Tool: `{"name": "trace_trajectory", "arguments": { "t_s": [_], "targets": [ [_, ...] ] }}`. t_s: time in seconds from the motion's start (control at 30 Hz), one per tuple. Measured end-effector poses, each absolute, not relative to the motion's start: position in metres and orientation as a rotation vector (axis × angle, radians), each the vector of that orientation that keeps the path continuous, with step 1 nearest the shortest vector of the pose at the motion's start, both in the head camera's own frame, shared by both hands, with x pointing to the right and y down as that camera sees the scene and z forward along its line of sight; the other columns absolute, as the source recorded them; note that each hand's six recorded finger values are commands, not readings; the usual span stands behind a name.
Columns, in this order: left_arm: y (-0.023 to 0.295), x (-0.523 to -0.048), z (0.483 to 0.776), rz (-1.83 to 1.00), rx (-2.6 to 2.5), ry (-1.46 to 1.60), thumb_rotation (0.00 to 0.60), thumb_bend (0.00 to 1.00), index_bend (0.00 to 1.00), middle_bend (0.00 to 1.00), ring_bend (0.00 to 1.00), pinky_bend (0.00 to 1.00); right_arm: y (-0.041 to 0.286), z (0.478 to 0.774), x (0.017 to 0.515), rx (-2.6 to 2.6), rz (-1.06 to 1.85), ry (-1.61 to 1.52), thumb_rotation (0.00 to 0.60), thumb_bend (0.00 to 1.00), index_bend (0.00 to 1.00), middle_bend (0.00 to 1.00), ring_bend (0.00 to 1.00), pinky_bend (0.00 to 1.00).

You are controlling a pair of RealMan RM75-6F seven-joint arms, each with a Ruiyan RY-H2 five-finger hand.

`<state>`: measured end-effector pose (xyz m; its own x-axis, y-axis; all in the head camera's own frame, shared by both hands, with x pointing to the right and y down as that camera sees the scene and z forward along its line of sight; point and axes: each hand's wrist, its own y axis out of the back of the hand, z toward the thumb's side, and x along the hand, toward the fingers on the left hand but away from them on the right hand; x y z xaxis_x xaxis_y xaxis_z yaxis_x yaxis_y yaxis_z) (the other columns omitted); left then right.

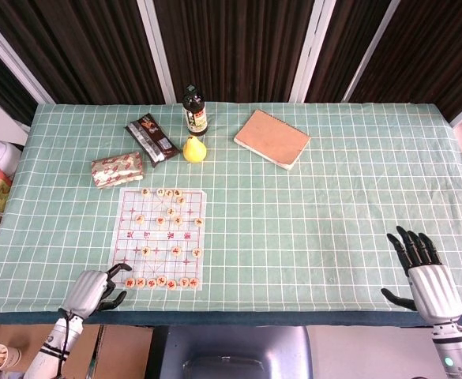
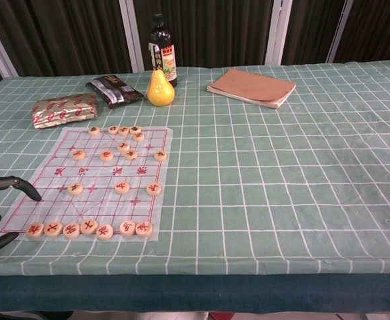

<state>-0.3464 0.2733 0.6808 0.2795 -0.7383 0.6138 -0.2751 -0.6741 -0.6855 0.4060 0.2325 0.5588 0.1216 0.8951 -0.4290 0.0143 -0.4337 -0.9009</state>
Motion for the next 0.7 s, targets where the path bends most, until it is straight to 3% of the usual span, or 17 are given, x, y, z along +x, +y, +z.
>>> {"name": "trace_trajectory", "arguments": {
  "t_s": [0.7],
  "targets": [
    [0.276, -0.330, 0.702, -1.405, -2.050, 0.855, 0.600, 0.33, 0.40, 1.00, 1.00, 1.00, 0.234, 0.560, 0.407, -1.618, 1.425, -0.897, 0.600, 0.17, 0.00, 0.00, 0.00, 0.00]
  ]
}}
